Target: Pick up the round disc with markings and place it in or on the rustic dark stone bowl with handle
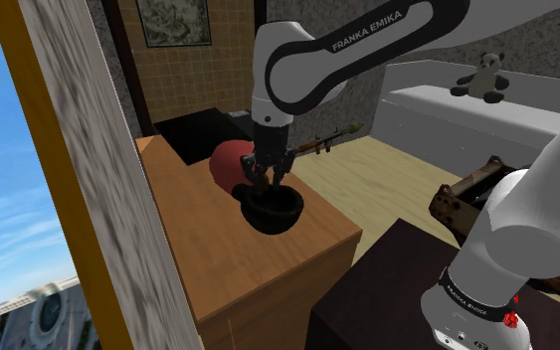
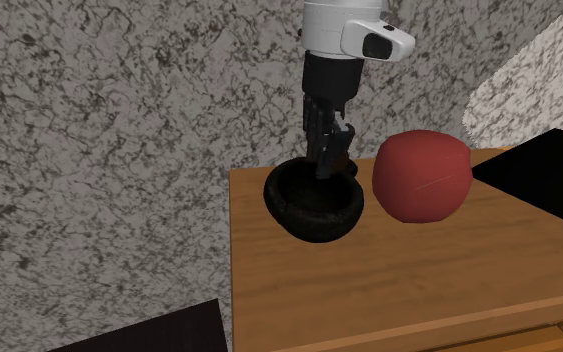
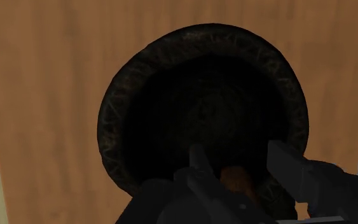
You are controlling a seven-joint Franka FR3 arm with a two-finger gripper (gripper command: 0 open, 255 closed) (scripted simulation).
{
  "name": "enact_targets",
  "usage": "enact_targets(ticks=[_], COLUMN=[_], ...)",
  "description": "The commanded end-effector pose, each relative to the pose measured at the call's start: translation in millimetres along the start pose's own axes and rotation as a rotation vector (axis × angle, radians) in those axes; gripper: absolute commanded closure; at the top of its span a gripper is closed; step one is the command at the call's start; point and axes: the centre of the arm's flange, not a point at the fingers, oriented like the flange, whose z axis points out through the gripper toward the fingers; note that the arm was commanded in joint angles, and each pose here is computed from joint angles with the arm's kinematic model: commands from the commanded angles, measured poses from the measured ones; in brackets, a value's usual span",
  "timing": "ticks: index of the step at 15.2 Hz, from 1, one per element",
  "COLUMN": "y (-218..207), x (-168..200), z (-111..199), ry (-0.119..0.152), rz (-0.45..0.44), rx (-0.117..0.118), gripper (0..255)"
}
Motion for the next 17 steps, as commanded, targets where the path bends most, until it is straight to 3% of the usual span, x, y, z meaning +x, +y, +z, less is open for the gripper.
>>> enact_targets(ticks=[1,5,9,17], y=[0.0,0.0,0.0,0.0], x=[0.0,0.0,0.0,0.0], z=[0.0,0.0,-49.9,-49.9], ry=[0.0,0.0,0.0,0.0], rz=[0.0,0.0,0.0,0.0], rx=[0.0,0.0,0.0,0.0], gripper=[0,0,0,0])
